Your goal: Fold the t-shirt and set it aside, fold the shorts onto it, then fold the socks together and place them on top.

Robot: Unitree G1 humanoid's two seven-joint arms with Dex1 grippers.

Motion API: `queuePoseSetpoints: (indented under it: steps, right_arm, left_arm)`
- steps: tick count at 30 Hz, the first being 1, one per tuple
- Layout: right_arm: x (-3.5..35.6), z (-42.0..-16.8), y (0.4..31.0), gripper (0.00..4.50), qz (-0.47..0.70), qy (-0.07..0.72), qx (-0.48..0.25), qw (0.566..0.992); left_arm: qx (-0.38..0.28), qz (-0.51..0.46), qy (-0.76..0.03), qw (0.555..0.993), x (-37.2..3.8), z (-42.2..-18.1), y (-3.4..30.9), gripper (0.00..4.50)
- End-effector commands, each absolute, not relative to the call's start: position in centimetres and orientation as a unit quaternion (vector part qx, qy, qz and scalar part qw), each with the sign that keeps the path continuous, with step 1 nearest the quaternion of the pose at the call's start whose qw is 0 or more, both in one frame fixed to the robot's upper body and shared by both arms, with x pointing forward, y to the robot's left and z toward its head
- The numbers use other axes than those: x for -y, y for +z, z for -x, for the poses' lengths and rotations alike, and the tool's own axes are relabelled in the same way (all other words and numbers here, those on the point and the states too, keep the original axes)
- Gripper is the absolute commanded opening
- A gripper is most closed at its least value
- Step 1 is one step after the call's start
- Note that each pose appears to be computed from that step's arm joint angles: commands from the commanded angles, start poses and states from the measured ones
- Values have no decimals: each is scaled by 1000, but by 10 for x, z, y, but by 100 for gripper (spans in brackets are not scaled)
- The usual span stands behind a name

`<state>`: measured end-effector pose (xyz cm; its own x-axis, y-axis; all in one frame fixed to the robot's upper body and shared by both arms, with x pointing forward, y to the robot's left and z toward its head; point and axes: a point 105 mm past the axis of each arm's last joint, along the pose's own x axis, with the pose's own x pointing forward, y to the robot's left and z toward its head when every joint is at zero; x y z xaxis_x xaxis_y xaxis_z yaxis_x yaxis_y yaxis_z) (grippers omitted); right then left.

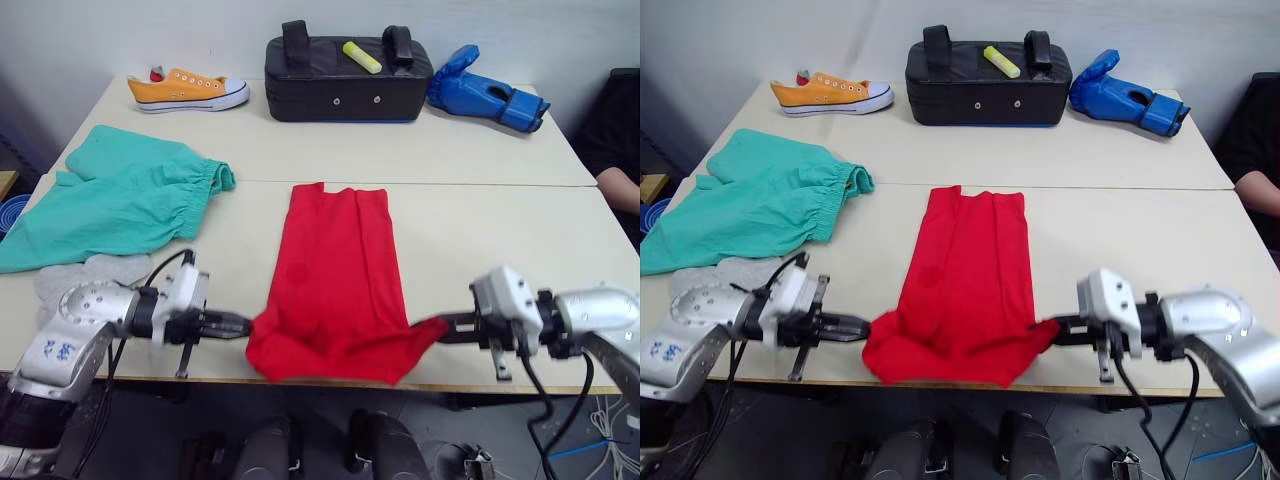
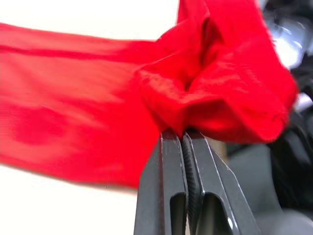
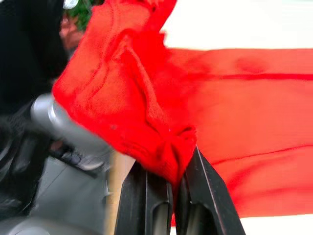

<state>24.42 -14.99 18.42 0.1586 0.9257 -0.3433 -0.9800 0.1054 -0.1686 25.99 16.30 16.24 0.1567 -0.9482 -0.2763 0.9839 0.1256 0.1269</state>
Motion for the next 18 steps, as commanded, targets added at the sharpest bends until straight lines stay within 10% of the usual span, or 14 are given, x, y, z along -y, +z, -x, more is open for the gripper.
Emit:
queuePoseSetpoints:
  steps: [1, 8, 18]
  right_arm:
    - [148, -267, 196, 0, 135, 644, -87, 748]
    - [134, -356, 205, 0, 64, 580, -126, 802]
    - [129, -416, 203, 0, 9, 506, -163, 847]
  left_arm:
    - [-47, -96, -610, 785, -164, -286, 182, 2]
    - [-38, -10, -530, 847, -157, -356, 198, 2]
    - [-63, 10, -438, 897, -157, -416, 177, 2]
